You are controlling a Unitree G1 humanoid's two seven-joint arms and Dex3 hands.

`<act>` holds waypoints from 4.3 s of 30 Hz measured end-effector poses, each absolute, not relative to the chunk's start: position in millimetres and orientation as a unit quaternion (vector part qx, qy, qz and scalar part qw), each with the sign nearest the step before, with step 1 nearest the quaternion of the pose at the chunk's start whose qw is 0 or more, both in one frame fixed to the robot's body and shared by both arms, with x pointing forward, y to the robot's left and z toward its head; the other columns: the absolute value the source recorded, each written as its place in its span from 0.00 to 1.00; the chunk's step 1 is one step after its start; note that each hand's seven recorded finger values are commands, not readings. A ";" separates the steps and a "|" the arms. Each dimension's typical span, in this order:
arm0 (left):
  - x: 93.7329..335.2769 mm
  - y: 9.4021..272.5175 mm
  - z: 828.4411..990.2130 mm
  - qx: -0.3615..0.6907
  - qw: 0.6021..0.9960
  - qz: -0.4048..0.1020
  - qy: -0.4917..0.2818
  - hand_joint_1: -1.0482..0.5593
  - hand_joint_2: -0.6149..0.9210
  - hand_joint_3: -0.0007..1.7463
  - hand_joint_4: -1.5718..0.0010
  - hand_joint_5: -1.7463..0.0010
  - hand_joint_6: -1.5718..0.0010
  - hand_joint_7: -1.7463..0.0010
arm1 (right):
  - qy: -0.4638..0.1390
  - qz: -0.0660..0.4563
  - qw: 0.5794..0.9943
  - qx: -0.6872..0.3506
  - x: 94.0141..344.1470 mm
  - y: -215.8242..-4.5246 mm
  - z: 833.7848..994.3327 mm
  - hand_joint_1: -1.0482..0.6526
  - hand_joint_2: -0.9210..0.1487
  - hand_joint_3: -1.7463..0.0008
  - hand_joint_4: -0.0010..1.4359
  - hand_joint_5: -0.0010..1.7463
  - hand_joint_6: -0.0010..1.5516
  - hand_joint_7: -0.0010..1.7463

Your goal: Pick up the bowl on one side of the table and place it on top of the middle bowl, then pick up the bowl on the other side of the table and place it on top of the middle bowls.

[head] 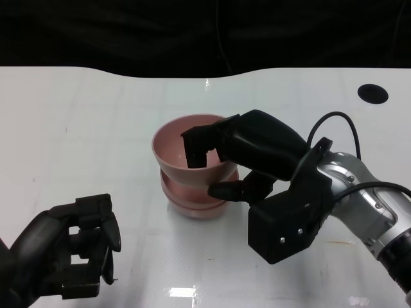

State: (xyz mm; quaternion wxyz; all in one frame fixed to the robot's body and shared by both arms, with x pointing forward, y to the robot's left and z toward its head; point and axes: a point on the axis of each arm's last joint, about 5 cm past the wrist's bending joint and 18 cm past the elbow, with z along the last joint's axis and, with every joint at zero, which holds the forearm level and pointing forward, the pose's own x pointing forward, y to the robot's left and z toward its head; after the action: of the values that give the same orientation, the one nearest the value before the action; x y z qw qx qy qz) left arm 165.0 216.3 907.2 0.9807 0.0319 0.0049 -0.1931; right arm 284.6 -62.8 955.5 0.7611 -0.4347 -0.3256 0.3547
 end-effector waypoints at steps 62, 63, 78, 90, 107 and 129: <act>163.5 211.0 907.4 0.037 0.980 -0.196 0.000 0.78 0.75 0.78 0.49 0.04 0.53 0.11 | -0.294 0.350 0.735 -0.501 292.8 -35.9 912.0 0.47 0.15 0.71 0.60 1.00 0.39 1.00; 163.3 210.7 907.5 0.038 0.980 -0.196 0.001 0.78 0.75 0.78 0.49 0.04 0.53 0.11 | -0.294 0.348 0.735 -0.502 292.7 -35.9 911.3 0.47 0.15 0.71 0.60 1.00 0.39 1.00; 163.0 210.0 907.5 0.037 0.980 -0.197 -0.001 0.77 0.72 0.80 0.49 0.03 0.53 0.11 | -0.222 0.387 0.700 -0.557 299.4 -32.7 915.4 0.05 0.00 0.69 0.01 0.00 0.03 0.00; 163.0 209.7 908.1 0.038 0.980 -0.197 -0.008 0.77 0.73 0.79 0.50 0.03 0.53 0.11 | -0.252 0.382 0.670 -0.585 292.9 -31.9 906.6 0.01 0.00 0.57 0.00 0.00 0.00 0.00; 163.6 209.8 906.4 0.036 0.980 -0.194 -0.004 0.79 0.74 0.78 0.48 0.03 0.53 0.11 | -0.293 0.355 0.706 -0.538 290.8 -50.5 914.0 0.10 0.00 0.72 0.04 0.01 0.07 0.03; 164.4 205.4 904.8 0.046 0.989 -0.137 -0.015 0.78 0.77 0.74 0.52 0.02 0.53 0.10 | -0.077 0.119 0.987 0.080 201.0 -179.1 899.3 0.49 0.00 0.88 0.71 0.57 0.81 0.07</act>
State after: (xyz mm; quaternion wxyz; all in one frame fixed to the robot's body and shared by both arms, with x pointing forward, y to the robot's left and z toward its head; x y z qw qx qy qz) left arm 164.4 205.4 904.8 0.9894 0.0461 -0.0149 -0.1371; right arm 201.0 -179.1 899.3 0.9867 0.0802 -0.0771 0.1188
